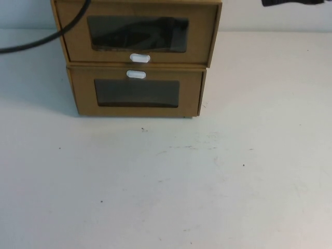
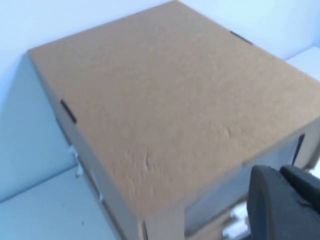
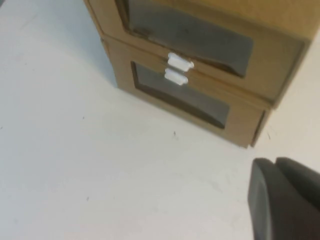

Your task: Close the shoe box

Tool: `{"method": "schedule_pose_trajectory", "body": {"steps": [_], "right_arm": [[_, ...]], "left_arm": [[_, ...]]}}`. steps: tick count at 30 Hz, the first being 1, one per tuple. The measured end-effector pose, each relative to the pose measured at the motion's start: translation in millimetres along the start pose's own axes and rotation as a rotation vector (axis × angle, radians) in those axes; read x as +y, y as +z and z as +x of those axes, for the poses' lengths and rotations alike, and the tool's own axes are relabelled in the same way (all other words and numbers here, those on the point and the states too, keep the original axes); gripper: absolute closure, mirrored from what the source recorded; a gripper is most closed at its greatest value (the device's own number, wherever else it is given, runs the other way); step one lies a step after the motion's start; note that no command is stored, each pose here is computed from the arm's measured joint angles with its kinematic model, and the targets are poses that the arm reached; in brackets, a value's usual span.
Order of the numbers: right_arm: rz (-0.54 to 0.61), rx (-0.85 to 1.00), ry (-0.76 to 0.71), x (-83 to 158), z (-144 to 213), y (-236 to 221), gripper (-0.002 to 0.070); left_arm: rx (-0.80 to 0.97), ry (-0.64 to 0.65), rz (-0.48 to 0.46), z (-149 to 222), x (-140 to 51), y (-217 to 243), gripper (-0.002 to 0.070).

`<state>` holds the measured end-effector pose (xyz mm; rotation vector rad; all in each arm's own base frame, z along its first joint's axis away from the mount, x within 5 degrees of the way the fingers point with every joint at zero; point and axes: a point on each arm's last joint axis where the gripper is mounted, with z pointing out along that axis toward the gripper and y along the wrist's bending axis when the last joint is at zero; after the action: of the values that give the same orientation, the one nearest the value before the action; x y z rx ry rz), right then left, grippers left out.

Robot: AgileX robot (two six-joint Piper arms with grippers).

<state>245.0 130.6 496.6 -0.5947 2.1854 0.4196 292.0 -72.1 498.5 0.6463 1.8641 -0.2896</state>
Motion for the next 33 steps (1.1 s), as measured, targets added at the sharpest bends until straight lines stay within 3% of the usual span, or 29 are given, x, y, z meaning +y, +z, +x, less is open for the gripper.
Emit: {"method": "schedule_pose_trajectory", "body": {"steps": [4, 10, 14, 20, 26, 33], "right_arm": [[0.004, -0.032, 0.010, 7, 42, -39, 0.0687], [0.016, -0.077, 0.044, 13, 130, -70, 0.0687], [0.020, -0.224, 0.061, 17, 195, -97, 0.0687], [0.011, -0.472, 0.103, 18, 276, -101, 0.0687], [0.013, -0.553, 0.126, 12, 315, -74, 0.0687], [0.028, -0.692, 0.179, 0, 333, -33, 0.0687]], "left_arm": [[-0.027, -0.011, -0.053, 31, -16.6, -29, 0.0677], [-0.171, -0.022, -0.105, 84, -57.0, -89, 0.0677], [-0.246, -0.039, -0.139, 138, -83.9, -119, 0.0677], [-0.417, -0.035, -0.231, 210, -115.1, -156, 0.0677], [-0.528, -0.010, -0.279, 259, -131.4, -167, 0.0677], [-0.387, -0.023, -0.286, 305, -127.2, -132, 0.0677]]}}
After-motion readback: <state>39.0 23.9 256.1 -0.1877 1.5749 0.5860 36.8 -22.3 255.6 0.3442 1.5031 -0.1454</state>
